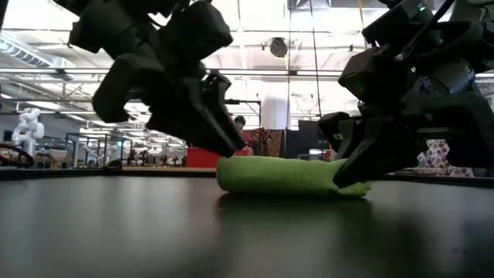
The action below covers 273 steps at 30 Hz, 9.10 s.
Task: Roll towel into tight, uniform cylinder
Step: Roll the green towel
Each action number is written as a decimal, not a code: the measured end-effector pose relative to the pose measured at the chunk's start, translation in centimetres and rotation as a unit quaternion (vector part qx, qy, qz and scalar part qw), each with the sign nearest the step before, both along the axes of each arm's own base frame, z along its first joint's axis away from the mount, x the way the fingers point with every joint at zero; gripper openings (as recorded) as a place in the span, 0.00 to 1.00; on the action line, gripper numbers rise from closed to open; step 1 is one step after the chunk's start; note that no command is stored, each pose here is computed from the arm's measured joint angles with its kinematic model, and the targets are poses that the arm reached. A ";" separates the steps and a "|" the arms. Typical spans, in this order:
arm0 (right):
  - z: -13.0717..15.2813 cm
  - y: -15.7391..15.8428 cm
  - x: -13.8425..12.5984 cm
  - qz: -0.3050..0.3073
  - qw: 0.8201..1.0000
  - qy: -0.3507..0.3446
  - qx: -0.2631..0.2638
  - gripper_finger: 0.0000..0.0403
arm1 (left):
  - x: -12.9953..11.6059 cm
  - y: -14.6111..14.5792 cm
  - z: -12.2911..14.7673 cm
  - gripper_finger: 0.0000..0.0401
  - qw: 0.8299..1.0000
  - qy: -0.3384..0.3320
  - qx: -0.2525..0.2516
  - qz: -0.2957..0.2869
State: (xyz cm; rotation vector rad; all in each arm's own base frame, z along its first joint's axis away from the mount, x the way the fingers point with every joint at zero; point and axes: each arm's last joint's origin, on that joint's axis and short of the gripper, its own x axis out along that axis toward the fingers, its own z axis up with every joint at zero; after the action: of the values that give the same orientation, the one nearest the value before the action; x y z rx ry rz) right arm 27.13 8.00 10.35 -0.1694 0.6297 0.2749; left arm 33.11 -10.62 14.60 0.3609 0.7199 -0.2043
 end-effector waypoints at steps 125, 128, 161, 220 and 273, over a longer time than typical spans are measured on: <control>1.7 3.4 0.8 -0.055 0.983 0.113 0.133 0.03 | -0.3 -2.1 3.0 0.55 0.995 0.057 -0.065 -0.040; 1.4 2.6 0.7 -0.061 0.977 0.104 0.174 0.03 | -0.9 -3.7 2.2 0.55 0.999 0.042 0.013 -0.019; 0.9 -0.1 0.1 -0.091 0.926 0.085 0.356 0.03 | -0.1 -6.5 -4.1 0.31 0.975 -0.032 0.201 0.087; 1.8 11.3 -4.9 -0.013 0.974 -0.068 -0.214 0.66 | 5.5 7.2 -2.0 0.02 0.882 0.169 -0.438 0.031; 0.7 3.3 -0.4 0.015 0.995 0.081 0.061 0.02 | 3.2 2.3 4.9 0.65 0.982 0.070 -0.177 -0.021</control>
State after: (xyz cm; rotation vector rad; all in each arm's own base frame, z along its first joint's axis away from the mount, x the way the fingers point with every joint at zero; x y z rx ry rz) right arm 26.69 11.35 11.03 -0.0385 0.7692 0.3582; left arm 36.29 -8.33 19.54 0.0223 0.7976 -0.3947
